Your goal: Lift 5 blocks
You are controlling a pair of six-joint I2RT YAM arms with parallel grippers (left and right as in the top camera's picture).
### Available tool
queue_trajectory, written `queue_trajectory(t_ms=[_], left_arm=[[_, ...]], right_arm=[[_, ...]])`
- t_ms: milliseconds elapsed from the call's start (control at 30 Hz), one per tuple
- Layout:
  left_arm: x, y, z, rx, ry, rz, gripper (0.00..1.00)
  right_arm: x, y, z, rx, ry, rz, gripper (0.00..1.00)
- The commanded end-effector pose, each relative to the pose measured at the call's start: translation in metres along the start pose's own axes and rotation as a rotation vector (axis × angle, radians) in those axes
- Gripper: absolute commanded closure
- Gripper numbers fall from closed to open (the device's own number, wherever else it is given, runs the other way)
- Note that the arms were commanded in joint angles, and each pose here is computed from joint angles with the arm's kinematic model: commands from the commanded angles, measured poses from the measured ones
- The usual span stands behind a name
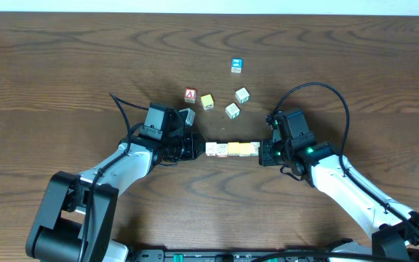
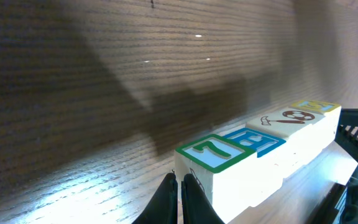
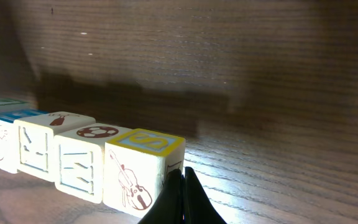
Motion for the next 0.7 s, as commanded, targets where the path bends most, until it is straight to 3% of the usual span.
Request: queue_trajectory(t_ms=[0,667], left_arm=[[0.0046,-0.0040,-0.0399,-0.202,0.070,0.039,0.93],[0.0049,-0.0041,-0.0400,-0.203,0.071,0.038,0.93]], right_arm=[[0.0038,-0.0131,0.0404,0.257,-0.058,0.038,0.99],[0.0113,-0.0193,0.0453,0.260,-0.061,0.030,0.99]])
Point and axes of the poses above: each gripper's point midway between its finger pads, its own y axis out along the fingers, its own z axis along the line the jaws close on, x = y × z, the point moved 8 cm from there along -y, back along the fingers, and after that the axes turned 4 degrees about y, right-handed, at the moved point
